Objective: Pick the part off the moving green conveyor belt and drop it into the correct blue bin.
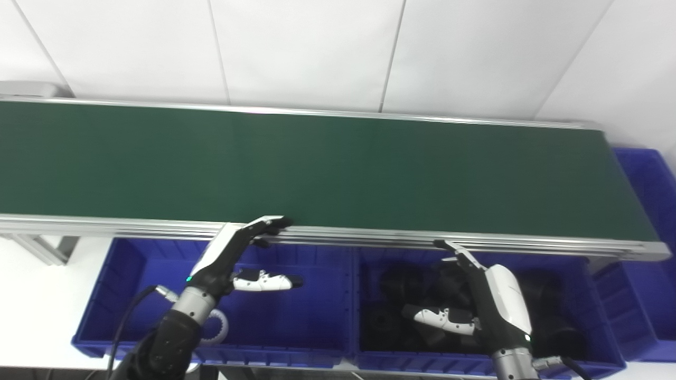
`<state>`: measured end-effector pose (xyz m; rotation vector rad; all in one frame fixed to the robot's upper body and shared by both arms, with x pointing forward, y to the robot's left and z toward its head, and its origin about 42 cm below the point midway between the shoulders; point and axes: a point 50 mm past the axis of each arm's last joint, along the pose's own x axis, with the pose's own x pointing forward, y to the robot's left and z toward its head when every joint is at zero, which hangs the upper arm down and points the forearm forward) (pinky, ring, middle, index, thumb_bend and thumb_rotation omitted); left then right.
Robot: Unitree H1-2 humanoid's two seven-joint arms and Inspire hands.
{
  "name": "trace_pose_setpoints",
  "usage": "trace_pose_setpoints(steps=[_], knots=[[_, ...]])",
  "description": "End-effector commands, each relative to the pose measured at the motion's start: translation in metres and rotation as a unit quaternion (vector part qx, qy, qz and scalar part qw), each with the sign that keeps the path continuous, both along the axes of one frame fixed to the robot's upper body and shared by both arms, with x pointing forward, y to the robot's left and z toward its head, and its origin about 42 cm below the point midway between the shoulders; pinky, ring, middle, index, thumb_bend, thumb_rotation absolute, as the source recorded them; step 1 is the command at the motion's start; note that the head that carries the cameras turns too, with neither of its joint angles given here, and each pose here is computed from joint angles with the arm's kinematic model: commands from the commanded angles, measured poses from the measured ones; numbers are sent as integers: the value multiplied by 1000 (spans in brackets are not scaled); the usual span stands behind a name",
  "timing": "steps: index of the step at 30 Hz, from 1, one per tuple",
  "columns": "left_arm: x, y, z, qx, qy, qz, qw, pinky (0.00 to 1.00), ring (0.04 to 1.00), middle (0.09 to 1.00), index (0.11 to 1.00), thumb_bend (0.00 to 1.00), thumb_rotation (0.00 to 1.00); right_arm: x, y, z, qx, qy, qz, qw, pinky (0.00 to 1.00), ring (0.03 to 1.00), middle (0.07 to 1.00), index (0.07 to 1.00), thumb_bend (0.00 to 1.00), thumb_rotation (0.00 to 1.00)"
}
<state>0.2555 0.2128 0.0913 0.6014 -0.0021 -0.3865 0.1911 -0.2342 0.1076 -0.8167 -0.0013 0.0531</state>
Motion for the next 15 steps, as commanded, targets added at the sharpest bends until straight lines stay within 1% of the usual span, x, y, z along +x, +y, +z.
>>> trace_pose_setpoints(steps=[1, 3, 7, 13, 15], knots=[[8, -3, 17, -5, -30, -9, 1000, 736, 826, 837, 795, 928, 394, 4, 1, 13, 1, -22, -3, 1000, 608, 651, 664, 821, 758, 353], [8, -2, 17, -7, -27, -7, 1000, 738, 828, 838, 796, 933, 399, 4, 2, 13, 1, -22, -3, 1000, 609, 652, 664, 821, 758, 353], [8, 0, 16, -10, -24, -6, 1000, 724, 823, 836, 796, 924, 375, 4, 4, 13, 1, -19, -3, 1000, 606, 652, 667, 823, 758, 374], [8, 2, 15, -3, -31, -5, 999, 717, 821, 831, 793, 914, 375, 5, 6, 11, 0, -14, -4, 1000, 613, 654, 673, 827, 767, 399], [8, 2, 14, -3, -33, -4, 999, 717, 817, 825, 789, 909, 368, 5, 7, 11, 0, -14, -3, 1000, 608, 651, 671, 827, 766, 391]])
